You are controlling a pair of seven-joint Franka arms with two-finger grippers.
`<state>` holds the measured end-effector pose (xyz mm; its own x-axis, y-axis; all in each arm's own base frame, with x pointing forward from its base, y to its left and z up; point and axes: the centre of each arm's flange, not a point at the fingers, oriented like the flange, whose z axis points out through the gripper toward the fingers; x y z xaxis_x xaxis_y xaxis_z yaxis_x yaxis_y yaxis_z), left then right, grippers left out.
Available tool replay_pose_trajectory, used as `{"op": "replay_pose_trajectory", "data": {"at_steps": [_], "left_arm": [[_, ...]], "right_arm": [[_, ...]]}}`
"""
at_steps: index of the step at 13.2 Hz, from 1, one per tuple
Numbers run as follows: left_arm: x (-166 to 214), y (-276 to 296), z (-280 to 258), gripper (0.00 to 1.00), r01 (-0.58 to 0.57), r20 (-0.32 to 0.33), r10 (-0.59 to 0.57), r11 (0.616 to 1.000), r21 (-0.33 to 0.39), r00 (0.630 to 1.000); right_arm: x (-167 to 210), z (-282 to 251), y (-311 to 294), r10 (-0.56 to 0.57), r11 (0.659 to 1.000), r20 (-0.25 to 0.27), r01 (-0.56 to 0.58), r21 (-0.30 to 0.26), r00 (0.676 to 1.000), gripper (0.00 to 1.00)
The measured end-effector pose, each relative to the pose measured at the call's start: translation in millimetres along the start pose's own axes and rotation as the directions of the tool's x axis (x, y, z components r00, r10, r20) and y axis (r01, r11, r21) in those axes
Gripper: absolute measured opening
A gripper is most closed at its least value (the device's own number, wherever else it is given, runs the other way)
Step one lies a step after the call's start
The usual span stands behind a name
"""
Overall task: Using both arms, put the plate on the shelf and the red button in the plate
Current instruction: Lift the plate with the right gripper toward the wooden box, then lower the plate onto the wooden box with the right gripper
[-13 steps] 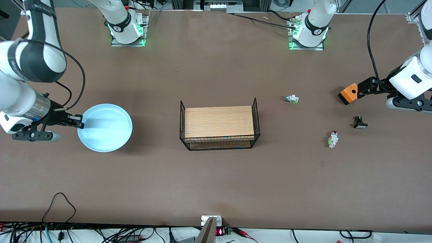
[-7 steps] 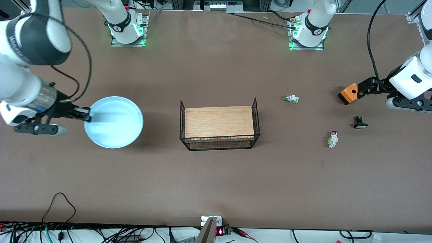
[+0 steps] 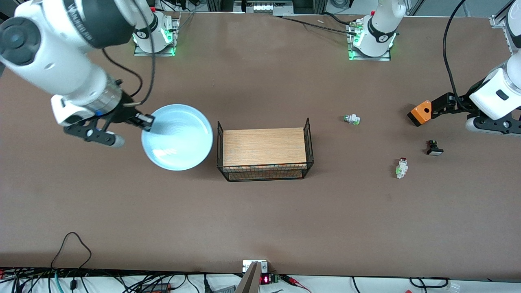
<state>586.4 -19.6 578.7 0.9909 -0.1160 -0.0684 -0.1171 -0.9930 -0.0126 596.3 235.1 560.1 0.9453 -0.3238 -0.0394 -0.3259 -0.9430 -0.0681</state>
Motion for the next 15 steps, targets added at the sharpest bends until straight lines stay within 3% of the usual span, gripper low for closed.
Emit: {"op": "replay_pose_trajectory", "data": {"at_steps": [4, 7, 9, 15], "left_arm": [[0.0, 0.0, 0.0, 1.0, 0.0, 0.0, 0.0, 1.0, 0.0, 1.0], [0.0, 0.0, 0.0, 1.0, 0.0, 0.0, 0.0, 1.0, 0.0, 1.0], [0.0, 0.0, 0.0, 1.0, 0.0, 0.0, 0.0, 1.0, 0.0, 1.0], [0.0, 0.0, 0.0, 1.0, 0.0, 0.0, 0.0, 1.0, 0.0, 1.0]], "right_arm": [[-42.3, -10.8, -38.2, 0.145, 0.989, 0.015, -0.145, 0.034, 0.989, 0.03], [-44.8, -23.0, -37.2, 0.22, 0.968, 0.061, -0.226, 0.106, 0.974, 0.03], [-47.0, -18.0, -43.1, 0.283, 0.949, 0.069, -0.29, 0.123, 0.957, 0.03], [-89.6, 40.0, -49.2, 0.289, 0.955, 0.141, -0.295, 0.021, 0.947, 0.03]]}}
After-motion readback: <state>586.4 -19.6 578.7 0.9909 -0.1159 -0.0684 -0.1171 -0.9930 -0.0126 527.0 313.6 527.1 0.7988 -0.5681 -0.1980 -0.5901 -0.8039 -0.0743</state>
